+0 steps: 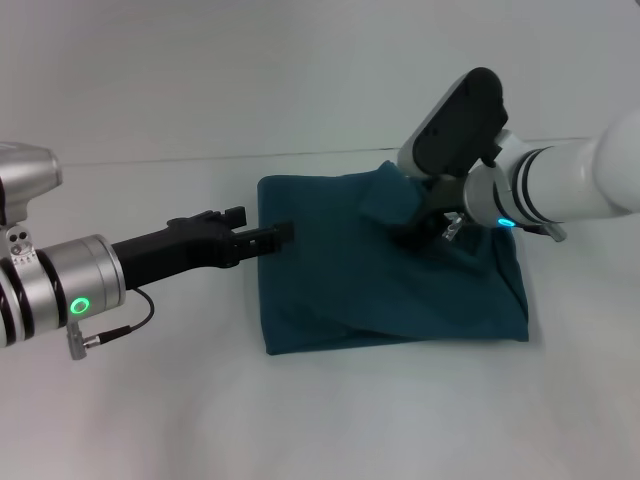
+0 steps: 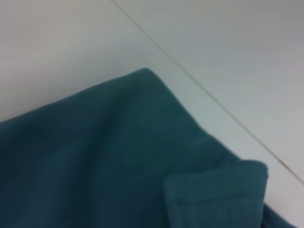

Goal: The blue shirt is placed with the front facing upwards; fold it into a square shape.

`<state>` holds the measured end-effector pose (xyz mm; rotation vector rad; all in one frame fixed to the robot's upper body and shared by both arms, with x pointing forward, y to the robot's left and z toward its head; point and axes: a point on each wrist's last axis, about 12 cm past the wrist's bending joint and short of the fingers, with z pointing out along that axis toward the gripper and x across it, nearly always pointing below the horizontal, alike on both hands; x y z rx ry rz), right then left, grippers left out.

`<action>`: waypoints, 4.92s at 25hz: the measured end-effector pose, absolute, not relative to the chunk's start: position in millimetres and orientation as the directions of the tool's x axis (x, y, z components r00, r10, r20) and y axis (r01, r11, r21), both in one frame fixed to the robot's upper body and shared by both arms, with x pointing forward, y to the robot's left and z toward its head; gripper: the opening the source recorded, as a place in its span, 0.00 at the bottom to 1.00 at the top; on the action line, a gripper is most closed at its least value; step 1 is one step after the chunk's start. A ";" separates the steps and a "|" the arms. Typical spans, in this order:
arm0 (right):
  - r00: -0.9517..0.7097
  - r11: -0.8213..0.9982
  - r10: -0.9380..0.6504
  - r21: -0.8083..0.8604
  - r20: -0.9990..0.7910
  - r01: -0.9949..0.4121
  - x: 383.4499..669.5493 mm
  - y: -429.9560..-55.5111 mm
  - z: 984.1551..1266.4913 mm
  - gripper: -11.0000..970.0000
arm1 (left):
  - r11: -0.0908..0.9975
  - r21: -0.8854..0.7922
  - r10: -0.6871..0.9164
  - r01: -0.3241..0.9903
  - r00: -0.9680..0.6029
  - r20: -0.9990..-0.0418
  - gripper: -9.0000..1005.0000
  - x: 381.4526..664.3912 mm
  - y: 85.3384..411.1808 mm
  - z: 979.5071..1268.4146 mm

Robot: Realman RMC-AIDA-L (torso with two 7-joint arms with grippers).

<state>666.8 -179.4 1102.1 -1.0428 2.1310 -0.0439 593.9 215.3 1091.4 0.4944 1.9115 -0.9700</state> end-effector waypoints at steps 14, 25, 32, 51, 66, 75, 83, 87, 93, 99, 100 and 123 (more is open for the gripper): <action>-0.448 0.772 -0.620 -0.400 -0.644 -0.494 676.2 -229.2 1096.6 0.94 | 0.610 -0.435 -0.052 0.662 -0.515 -0.856 0.92 593.8 214.7 1091.3; -0.419 0.788 -0.593 -0.389 -0.687 -0.477 682.8 -223.8 1115.3 0.94 | 0.615 -0.434 -0.056 0.658 -0.513 -0.857 0.92 595.5 214.7 1091.9; -0.440 0.760 -0.593 -0.288 -0.674 -0.583 676.1 -198.3 1118.6 0.94 | 0.622 -0.437 -0.063 0.649 -0.515 -0.855 0.92 597.2 218.2 1093.4; -0.579 0.736 -0.547 -0.017 -0.605 -0.677 638.9 -215.1 1136.3 0.94 | 0.635 -0.433 -0.047 0.640 -0.528 -0.848 0.92 598.0 223.4 1094.0; -0.634 0.782 -0.569 -0.107 -0.523 -0.614 637.2 -238.6 1108.7 0.94 | 0.633 -0.432 -0.046 0.642 -0.526 -0.849 0.92 598.8 222.5 1094.9; -0.600 0.820 -0.509 -0.136 -0.618 -0.556 648.1 -244.1 1120.9 0.95 | 0.633 -0.436 -0.048 0.640 -0.530 -0.847 0.92 597.0 222.0 1093.0; -0.524 0.803 -0.477 -0.107 -0.706 -0.586 652.8 -230.9 1140.4 0.95 | 0.633 -0.439 -0.054 0.638 -0.529 -0.847 0.92 597.3 222.6 1093.6; -0.462 0.781 -0.461 -0.099 -0.758 -0.616 650.9 -229.3 1149.7 0.95 | 0.634 -0.442 -0.063 0.635 -0.527 -0.847 0.92 597.5 224.4 1094.4; -0.335 0.739 -0.438 -0.122 -0.834 -0.662 643.1 -238.3 1152.0 0.95 | 0.650 -0.439 -0.091 0.621 -0.510 -0.856 0.92 600.1 232.8 1099.3; -0.216 0.719 -0.380 -0.140 -0.899 -0.681 623.8 -262.8 1144.7 0.95 | 0.664 -0.436 -0.110 0.607 -0.498 -0.860 0.92 601.8 238.2 1101.6; -0.197 0.718 -0.367 -0.142 -0.909 -0.681 619.1 -269.6 1143.2 0.95 | 0.665 -0.440 -0.115 0.603 -0.500 -0.859 0.92 601.8 238.9 1101.6; -0.181 0.574 -0.345 -0.054 -0.921 -0.817 554.1 -320.5 1105.1 0.95 | 0.653 -0.333 0.228 0.680 -0.596 -0.770 0.92 604.9 198.1 1093.3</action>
